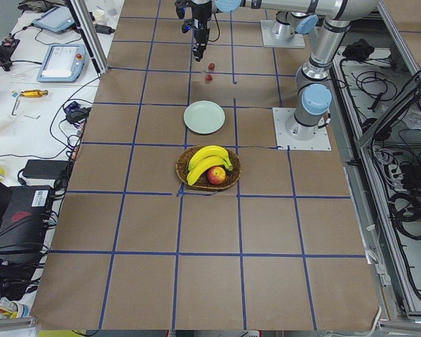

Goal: Collect all strawberries into plate

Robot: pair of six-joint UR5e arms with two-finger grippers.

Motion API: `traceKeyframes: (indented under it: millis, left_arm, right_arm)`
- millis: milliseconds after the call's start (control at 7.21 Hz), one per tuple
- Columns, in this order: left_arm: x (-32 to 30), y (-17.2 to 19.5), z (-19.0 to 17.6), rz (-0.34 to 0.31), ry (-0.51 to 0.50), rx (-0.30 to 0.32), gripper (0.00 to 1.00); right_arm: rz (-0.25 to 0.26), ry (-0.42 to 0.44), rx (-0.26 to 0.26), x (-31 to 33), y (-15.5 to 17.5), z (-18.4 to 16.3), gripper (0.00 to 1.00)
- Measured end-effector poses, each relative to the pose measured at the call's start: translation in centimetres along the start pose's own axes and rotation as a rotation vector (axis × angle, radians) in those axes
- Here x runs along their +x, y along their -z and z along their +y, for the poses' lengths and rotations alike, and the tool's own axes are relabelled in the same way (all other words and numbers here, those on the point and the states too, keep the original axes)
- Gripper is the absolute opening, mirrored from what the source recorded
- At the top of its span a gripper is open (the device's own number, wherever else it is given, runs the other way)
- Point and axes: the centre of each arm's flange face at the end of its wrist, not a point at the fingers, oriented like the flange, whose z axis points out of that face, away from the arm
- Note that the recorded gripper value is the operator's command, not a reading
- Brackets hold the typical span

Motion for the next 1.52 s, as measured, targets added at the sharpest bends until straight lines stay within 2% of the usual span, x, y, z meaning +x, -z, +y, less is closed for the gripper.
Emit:
traceKeyframes:
  millis: [139,277,416,693,970,1248,1386,1525]
  left_arm:
    - [0.0,0.1,0.0,0.0,0.0,0.002,1.0]
    - [0.0,0.1,0.0,0.0,0.0,0.003,1.0]
    - [0.0,0.1,0.1,0.0,0.0,0.003,1.0]
    - [0.0,0.2,0.1,0.0,-0.001,0.004,1.0]
    - [0.0,0.3,0.2,-0.001,-0.001,0.006,1.0]
    - [0.0,0.3,0.2,-0.001,-0.002,0.007,1.0]
    - [0.0,0.3,0.2,-0.001,-0.002,0.006,1.0]
    - [0.0,0.3,0.2,-0.001,-0.002,0.006,1.0]
  right_arm:
    - [-0.007,0.058,-0.029,-1.7,-1.0,2.7,0.11]
    - [0.007,0.094,-0.057,-2.8,-2.7,4.8,0.38]
    - [0.023,0.112,-0.078,-3.2,-4.5,6.1,0.99]
    - [0.031,0.126,-0.088,-3.6,-5.6,6.9,1.0]
    - [0.03,0.147,-0.053,-2.7,-2.8,5.8,1.0]
    - [0.124,0.217,-0.06,0.9,-1.1,2.7,1.0]
    - [0.155,0.24,-0.08,2.6,-1.6,1.9,0.93]
    - [0.169,0.263,-0.094,4.1,-3.0,2.0,0.93]
